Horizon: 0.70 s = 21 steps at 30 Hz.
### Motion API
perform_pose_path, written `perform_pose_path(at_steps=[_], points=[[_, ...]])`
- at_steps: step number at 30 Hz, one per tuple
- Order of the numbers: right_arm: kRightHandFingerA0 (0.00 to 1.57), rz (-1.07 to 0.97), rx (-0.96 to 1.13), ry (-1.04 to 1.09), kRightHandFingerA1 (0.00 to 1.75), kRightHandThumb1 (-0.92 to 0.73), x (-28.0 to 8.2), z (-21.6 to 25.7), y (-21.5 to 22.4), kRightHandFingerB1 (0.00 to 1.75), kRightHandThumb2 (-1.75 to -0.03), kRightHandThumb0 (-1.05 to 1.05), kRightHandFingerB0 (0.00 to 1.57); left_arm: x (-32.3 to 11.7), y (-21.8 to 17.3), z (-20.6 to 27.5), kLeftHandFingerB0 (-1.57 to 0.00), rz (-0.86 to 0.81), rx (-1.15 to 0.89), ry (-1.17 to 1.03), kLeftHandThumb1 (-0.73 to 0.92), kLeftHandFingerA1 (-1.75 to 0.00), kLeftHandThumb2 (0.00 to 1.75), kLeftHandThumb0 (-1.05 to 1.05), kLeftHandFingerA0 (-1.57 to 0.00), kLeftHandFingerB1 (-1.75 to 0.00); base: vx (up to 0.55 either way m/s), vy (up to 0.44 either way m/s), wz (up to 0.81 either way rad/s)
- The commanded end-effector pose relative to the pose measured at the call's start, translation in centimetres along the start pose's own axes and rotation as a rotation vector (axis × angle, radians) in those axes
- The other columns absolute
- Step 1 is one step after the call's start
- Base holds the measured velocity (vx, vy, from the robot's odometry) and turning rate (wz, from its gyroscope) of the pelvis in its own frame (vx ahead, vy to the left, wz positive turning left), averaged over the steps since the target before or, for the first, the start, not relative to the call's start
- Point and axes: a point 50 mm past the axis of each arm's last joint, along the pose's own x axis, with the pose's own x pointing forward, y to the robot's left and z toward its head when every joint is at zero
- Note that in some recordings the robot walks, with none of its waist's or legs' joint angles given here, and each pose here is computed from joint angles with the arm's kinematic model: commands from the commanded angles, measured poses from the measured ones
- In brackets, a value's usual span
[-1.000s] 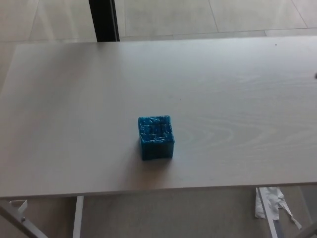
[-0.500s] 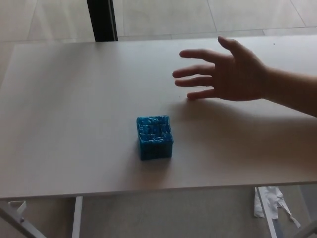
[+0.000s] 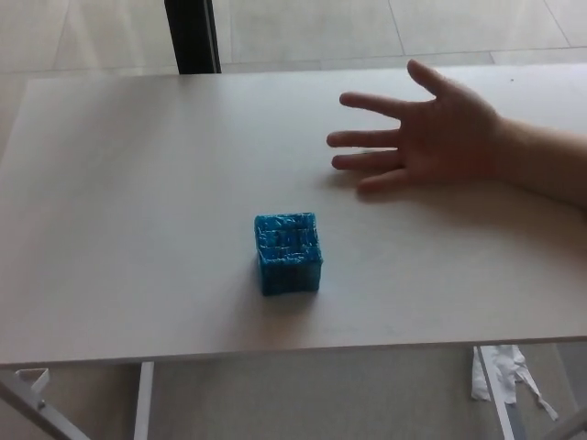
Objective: The robot uses its right hand to pick up a cube kept in the middle of the desk infront of it and hands it to a person
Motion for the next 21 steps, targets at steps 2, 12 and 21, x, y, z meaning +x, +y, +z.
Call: perform_pose_path(at_steps=[2,12,21], points=[[0.25,0.423,0.073,-0.171,0.50,-0.46,2.5,7.4,11.1,0.33,-0.54,-0.62,0.30,0.0,0.4,0.7,-0.53,0.006,0.006,-0.041,0.47,-0.53,0.55,-0.57,-0.78,-0.38,0.00,0.000,0.00],[0.18,0.793,-0.200,-0.211,0.55,-0.51,-0.2,7.5,21.2,0.39,-0.57,-0.74,0.27,0.0,0.3,0.6,-0.53,-0.004,0.002,-0.034,0.45,-0.52,0.55,-0.60,-0.70,-0.38,-0.01,-0.001,0.01],[0.25,0.987,-0.449,-0.236,0.56,-0.55,-3.0,4.1,25.6,0.37,-0.58,-0.76,0.27,0.0,0.2,0.8,-0.54,-0.011,0.005,-0.040,0.45,-0.53,0.54,-0.63,-0.71,-0.38,0.00,0.000,0.00]])
